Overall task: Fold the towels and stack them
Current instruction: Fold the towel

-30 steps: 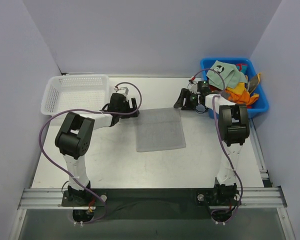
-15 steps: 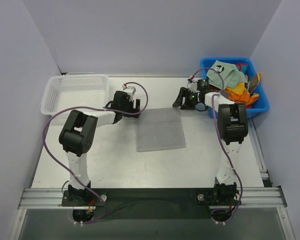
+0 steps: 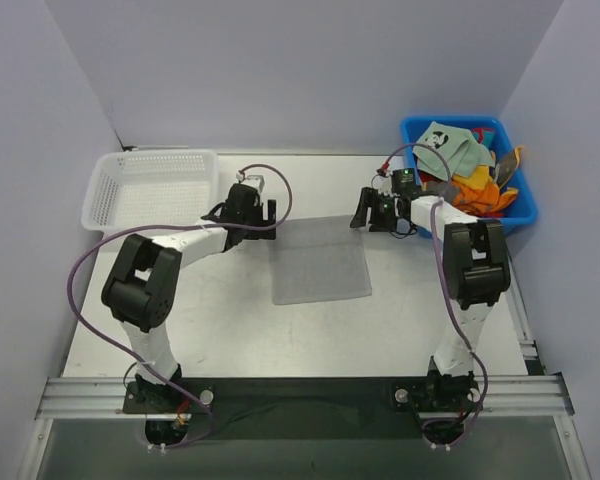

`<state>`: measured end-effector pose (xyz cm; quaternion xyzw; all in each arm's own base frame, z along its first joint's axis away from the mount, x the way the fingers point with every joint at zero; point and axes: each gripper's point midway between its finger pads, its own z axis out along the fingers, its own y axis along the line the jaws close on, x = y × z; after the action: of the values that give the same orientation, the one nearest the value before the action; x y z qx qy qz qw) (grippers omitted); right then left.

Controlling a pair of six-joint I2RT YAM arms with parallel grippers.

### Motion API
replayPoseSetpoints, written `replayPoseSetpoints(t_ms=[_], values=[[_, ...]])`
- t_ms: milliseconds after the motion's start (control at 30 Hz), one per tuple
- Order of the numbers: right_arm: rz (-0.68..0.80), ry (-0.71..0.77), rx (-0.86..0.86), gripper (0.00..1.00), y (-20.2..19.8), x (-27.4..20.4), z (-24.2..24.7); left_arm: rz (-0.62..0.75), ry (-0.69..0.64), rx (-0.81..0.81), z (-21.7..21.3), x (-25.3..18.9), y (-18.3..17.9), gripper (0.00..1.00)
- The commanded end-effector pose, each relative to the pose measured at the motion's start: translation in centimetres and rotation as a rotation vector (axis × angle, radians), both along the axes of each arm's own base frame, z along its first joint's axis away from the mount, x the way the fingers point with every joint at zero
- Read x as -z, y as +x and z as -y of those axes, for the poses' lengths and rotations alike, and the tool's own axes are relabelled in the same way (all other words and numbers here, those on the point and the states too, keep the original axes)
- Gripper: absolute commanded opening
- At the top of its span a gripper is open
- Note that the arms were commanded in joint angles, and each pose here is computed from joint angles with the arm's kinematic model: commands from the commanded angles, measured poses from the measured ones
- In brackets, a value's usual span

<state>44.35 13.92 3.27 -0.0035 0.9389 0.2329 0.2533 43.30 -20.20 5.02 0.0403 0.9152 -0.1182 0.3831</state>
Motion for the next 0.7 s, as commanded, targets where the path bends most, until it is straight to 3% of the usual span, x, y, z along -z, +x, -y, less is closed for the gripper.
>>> replayPoseSetpoints(t_ms=[0, 67, 100, 200, 400, 667], values=[[0.105, -0.115, 0.017, 0.61, -1.5, -4.1, 0.0, 0.098, -0.021, -0.084, 1.5, -6.2, -1.6, 0.89], [0.090, -0.125, -0.014, 0.55, -3.5, -3.9, -1.0, 0.092, 0.023, -0.031, 3.8, -6.4, -4.2, 0.86], [0.061, -0.137, -0.046, 0.43, -5.1, -3.3, -2.1, 0.079, 0.035, -0.020, 4.4, -6.0, -5.1, 0.84], [-0.040, -0.141, -0.062, 0.25, -8.6, -0.7, -3.0, -0.010, 0.036, 0.021, 6.0, -3.1, -8.5, 0.73], [-0.217, -0.171, -0.080, 0.22, -15.2, 3.0, -3.1, -0.164, 0.034, 0.106, 8.1, 0.6, -13.8, 0.67], [-0.393, -0.170, -0.184, 0.23, -24.4, 3.0, -3.2, -0.426, 0.032, 0.155, 6.2, 4.0, -23.9, 0.66]])
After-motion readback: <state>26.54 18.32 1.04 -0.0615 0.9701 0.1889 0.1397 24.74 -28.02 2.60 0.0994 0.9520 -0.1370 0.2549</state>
